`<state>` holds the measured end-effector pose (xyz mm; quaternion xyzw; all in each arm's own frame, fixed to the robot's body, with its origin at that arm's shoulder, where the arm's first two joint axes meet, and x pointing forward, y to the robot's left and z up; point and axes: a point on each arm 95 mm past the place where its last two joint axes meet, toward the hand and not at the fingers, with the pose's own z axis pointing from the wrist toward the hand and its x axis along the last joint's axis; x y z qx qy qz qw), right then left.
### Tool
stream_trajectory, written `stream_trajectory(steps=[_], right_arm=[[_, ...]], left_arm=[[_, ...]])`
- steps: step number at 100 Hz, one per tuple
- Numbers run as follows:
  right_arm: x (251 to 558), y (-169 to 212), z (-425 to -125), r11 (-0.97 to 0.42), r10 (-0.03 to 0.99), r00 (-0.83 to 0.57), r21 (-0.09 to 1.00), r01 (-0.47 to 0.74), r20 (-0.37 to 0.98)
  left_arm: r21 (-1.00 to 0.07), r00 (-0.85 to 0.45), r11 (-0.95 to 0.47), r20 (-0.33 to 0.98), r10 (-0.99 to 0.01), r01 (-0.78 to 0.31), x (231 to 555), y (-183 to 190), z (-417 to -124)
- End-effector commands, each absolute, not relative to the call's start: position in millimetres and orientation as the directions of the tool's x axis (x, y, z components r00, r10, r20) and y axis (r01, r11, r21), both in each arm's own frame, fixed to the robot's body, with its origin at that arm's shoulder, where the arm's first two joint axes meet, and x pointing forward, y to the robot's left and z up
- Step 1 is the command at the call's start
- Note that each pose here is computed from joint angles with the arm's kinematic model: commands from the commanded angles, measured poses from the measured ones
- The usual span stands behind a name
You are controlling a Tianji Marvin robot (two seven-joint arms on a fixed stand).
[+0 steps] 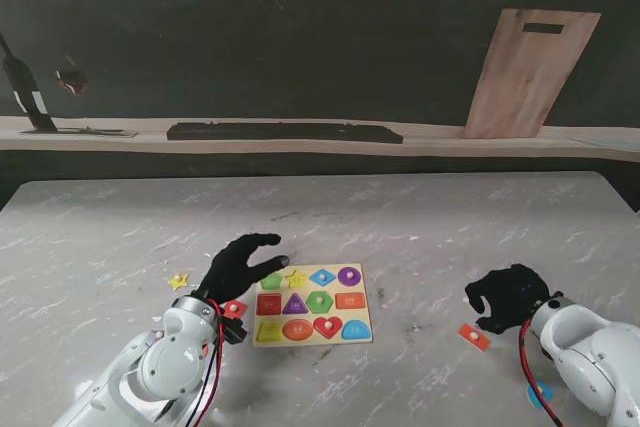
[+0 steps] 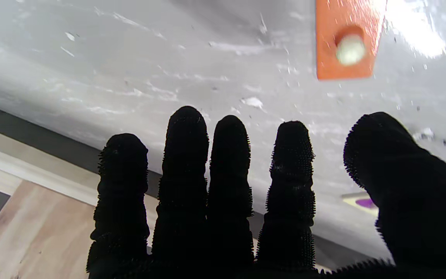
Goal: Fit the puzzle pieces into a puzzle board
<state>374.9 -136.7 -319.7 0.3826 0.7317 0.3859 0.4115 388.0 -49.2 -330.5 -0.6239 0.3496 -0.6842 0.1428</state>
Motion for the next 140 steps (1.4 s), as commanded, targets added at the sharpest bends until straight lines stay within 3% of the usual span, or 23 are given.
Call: stream_trajectory(steps=[1, 140], right_arm=[[368.7, -137.6, -328.4, 0.428, 0.871, -0.374, 0.867, 0.255, -0.319], [376.3, -124.9, -370.0, 0.413, 0.895, -0.347, 0.819, 0.400, -0.281]], left_arm=[[-0.652, -0.178, -0.718, 0.758, -0.628, -0.245, 387.7, -50.6, -330.7], [-0.651, -0.172, -0.717, 0.758, -0.629, -0.247, 388.0, -51.3, -330.9]])
